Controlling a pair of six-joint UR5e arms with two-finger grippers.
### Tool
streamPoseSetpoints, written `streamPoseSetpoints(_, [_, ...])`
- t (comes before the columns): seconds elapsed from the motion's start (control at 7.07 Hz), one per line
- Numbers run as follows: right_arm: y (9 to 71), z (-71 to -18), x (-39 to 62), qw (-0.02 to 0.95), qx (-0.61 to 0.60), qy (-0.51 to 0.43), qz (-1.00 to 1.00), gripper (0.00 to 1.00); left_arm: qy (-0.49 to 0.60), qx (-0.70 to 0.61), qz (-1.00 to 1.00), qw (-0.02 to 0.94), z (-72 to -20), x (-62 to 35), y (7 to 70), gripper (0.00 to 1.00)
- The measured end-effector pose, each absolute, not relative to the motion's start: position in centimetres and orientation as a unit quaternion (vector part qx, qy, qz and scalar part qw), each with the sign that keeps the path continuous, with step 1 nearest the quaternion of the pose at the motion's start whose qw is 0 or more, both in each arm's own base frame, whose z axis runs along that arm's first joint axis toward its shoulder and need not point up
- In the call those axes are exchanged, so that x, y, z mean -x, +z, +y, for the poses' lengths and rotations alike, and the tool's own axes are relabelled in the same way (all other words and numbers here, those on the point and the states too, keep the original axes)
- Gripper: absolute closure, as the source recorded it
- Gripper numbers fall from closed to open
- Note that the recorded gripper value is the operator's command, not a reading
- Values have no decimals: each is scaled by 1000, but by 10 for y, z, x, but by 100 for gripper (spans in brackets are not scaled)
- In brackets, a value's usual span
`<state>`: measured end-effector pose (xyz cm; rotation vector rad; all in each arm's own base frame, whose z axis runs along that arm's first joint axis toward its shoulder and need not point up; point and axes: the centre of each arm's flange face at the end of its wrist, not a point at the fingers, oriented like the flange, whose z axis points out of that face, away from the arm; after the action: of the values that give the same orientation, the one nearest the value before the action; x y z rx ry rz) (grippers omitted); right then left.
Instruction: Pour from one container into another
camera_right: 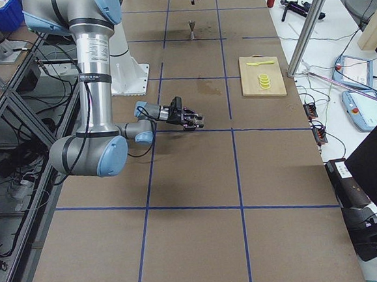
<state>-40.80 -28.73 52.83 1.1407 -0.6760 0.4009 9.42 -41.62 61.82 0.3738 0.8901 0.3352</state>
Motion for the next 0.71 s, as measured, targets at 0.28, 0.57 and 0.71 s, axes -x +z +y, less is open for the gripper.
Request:
streamPoseSetpoints(0.28, [546,-283,410,769,-528,183,-312,98,145,-190,415,878,-430,-79,613,0])
streamPoseSetpoints(0.57, [552,-277,415,768,-532,179,-310,98,140,-198,414,878,-433,-73,608,0])
streamPoseSetpoints(0.71, [551,-276,417,766,-534,179,-310,93,138,-200,414,877,-433,-72,607,0])
